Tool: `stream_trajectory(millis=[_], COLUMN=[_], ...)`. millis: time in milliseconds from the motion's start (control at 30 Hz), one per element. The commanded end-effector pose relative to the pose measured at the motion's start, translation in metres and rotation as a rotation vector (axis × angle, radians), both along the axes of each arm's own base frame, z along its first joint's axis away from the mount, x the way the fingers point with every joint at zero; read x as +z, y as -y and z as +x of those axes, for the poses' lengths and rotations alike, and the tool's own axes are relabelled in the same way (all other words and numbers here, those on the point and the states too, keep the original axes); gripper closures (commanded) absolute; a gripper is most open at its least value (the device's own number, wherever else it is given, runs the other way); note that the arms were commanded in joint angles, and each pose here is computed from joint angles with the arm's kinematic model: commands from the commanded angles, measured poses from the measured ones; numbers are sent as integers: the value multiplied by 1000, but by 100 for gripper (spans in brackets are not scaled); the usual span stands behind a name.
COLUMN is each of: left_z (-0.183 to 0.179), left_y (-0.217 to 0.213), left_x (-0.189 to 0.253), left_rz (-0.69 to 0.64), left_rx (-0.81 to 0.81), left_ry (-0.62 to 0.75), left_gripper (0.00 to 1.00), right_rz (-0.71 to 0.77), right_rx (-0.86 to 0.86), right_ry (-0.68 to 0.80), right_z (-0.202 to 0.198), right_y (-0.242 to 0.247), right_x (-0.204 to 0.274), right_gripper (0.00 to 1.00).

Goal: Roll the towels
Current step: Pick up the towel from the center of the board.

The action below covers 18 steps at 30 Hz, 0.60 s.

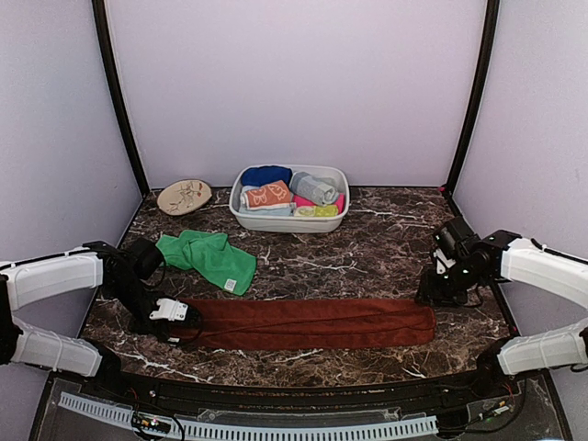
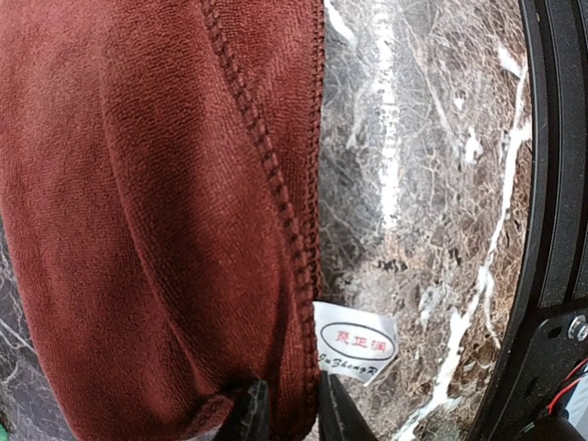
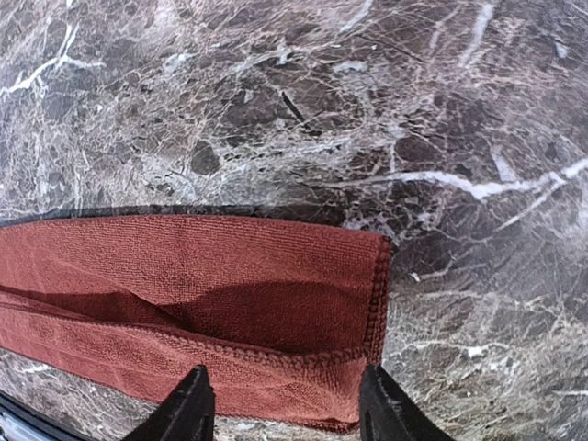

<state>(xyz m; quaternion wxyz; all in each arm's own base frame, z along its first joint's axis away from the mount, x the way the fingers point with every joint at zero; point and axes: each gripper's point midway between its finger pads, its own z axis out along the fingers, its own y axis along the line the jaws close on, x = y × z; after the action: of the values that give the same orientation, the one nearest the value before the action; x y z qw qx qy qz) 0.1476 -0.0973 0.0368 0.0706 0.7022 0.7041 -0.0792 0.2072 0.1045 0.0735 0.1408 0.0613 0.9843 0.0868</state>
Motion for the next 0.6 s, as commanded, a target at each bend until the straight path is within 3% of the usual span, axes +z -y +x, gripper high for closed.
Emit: stream_trajectory(millis=[0,200,467,567], left_z=[-9,-6,-3,-3], left_y=[0,4,10,12], left_x=[1,-3,4,6], left_rz=[4,-2,-34,-41], left_rx=[-29,-14,-7,-6], left_ry=[-55,-68,-71,-75], left_gripper=[82,98,100,100], right_rz=[27,20,-4,15], right_rx=[16,11,-14,-16], right_ry=[6,-12,-23,-24], right_z=[8,10,11,12], right_y=[-3,-3,1,-2], right_x=[-1,-7,-18,-20], right_gripper=[52,58,58,74])
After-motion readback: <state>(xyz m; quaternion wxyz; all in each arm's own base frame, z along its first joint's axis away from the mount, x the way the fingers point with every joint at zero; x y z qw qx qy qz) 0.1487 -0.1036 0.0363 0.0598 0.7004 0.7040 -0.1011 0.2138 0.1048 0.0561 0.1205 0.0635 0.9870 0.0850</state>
